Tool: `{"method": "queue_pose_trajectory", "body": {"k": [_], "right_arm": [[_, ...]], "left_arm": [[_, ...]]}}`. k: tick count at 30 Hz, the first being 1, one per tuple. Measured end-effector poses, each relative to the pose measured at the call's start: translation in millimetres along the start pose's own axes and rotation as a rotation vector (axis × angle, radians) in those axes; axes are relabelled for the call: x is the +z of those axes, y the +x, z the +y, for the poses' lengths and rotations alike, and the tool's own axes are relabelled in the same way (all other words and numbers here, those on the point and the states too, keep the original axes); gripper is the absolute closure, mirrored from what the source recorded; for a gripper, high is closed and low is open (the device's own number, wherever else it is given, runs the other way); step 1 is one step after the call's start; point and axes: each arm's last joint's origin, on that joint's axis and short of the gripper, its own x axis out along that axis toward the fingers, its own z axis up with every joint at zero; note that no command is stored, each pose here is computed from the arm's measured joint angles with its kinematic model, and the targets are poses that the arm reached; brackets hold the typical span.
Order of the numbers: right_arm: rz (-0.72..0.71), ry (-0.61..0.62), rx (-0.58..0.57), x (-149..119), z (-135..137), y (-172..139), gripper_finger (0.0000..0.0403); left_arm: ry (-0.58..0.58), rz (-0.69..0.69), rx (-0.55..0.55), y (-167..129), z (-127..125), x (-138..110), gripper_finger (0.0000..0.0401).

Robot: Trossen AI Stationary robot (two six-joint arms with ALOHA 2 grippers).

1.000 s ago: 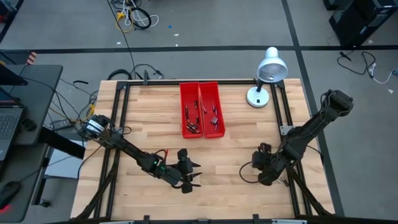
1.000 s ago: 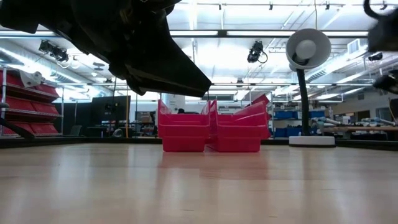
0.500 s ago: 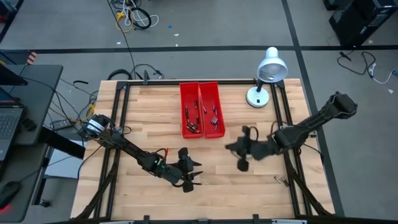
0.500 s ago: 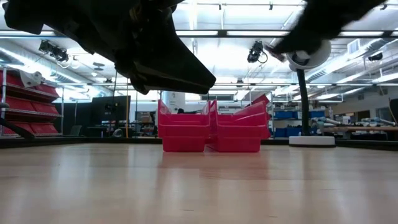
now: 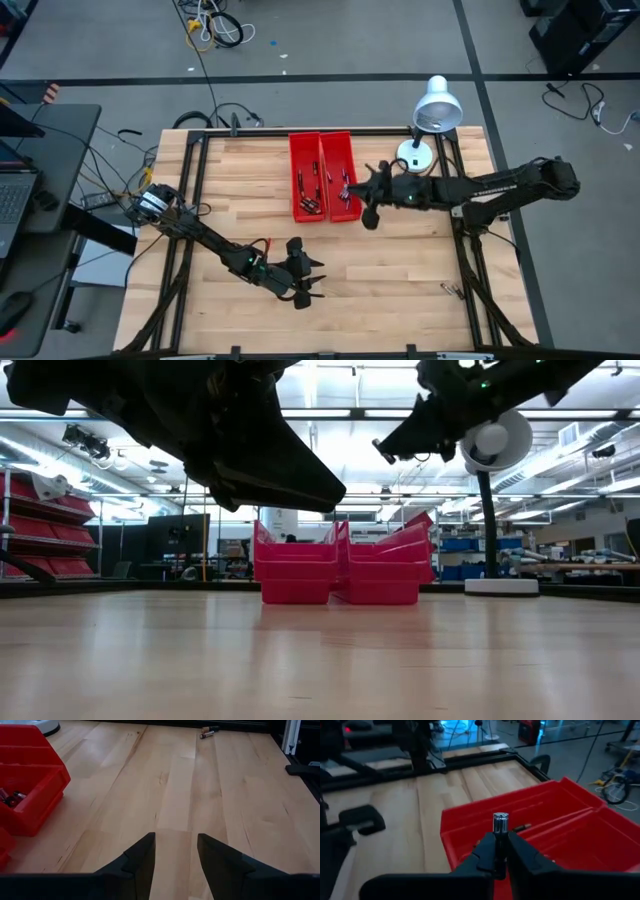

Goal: Sort batteries
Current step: Put the silver battery into the right red bin, then put the black battery into the left red bin

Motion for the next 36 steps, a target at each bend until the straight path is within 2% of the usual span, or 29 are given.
{"method": "queue_pose_trajectory", "body": {"k": [9,19,23,28,36], "right_arm": [[0.003,0.038,-0.036,-3.7,-15.8,19.4,0.0356],[0.034,0.041,-0.075,-9.3,-25.7,29.3,0.0278],[0.031,0.036,-0.062,-4.4,-23.4,17.7,0.0259],[0.088,0.048,-0.021,-2.8,-14.9,-8.8,0.0263],[0.34,0.093,0.104,-22.9,5.8,-46.6,0.0276]], "left_arm": [[0.001,0.0,0.0,0.0,0.0,0.0,0.0238],[0.005,0.014,0.005,0.0,0.6,-1.4,0.0238],[0.01,0.04,0.014,-0.4,1.2,-4.5,0.0238],[0.011,0.069,0.024,-0.8,2.1,-7.8,0.0238],[0.008,0.064,0.022,-0.8,1.9,-7.2,0.0238]]}}
